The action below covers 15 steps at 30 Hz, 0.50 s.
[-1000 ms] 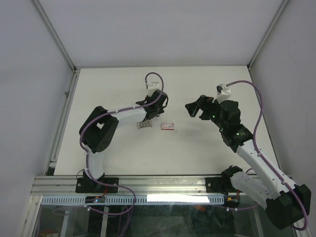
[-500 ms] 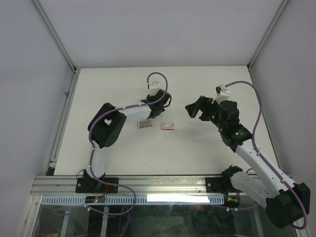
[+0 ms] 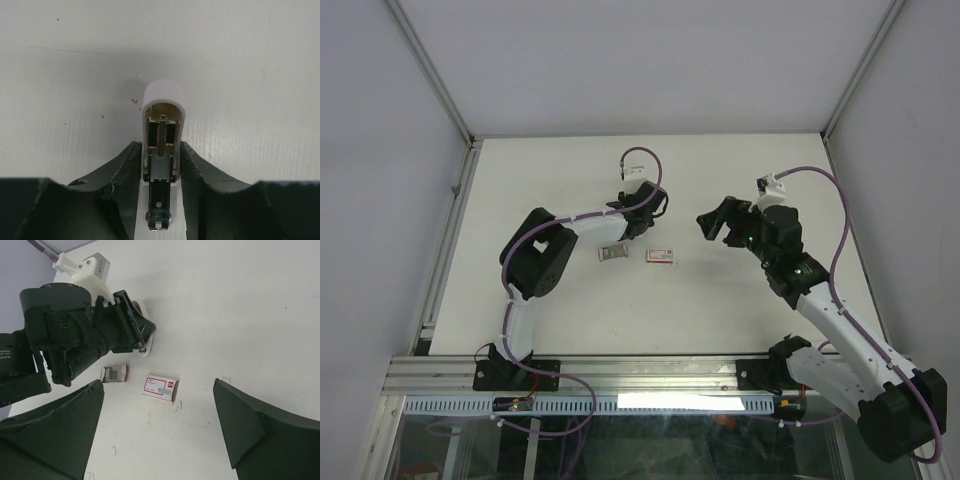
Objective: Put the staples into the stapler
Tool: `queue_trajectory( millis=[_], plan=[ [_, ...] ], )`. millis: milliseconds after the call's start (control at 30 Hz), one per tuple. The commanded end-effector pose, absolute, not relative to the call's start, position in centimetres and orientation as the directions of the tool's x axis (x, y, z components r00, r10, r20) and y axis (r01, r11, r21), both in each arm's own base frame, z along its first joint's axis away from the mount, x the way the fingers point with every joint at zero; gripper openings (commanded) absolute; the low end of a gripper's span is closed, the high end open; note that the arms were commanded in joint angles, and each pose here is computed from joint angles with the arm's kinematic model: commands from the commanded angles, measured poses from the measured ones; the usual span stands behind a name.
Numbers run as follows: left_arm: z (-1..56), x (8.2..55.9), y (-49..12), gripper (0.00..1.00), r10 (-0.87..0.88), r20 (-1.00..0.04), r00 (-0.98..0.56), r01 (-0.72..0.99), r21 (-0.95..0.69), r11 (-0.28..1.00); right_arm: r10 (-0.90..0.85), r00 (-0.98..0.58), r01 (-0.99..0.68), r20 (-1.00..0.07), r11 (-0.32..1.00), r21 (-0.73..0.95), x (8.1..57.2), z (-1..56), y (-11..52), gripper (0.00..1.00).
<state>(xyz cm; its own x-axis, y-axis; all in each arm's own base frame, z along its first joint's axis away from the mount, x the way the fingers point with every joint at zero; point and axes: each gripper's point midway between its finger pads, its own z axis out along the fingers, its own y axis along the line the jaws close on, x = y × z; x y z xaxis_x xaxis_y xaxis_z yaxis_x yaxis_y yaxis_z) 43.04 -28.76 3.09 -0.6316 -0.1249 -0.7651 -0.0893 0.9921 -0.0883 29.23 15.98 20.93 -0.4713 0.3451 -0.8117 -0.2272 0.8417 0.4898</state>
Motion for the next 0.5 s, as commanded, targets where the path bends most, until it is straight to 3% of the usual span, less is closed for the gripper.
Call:
queue_trajectory(
  millis=[0, 233, 467],
  plan=[
    [4.7, 44.0, -29.4, 0.41, -0.131, -0.780, -0.611, -0.063, -0.117, 0.991, 0.382, -0.418, -0.193, -0.824, 0.850, 0.491, 29.9, 21.6, 15.1, 0.93],
    [8.6, 42.9, -30.5, 0.76, -0.114, -0.784, -0.610, 0.041, -0.175, 0.984, 0.314, -0.345, -0.123, -0.885, 0.919, 0.374, 30.4, 22.8, 12.4, 0.92],
    [20.1, 39.9, -28.7, 0.98, -0.199, -0.823, -0.533, 0.189, -0.344, 0.920, 0.207, -0.352, 0.037, -0.913, 0.978, 0.207, 33.2, 22.8, 8.4, 0.92]
  ],
)
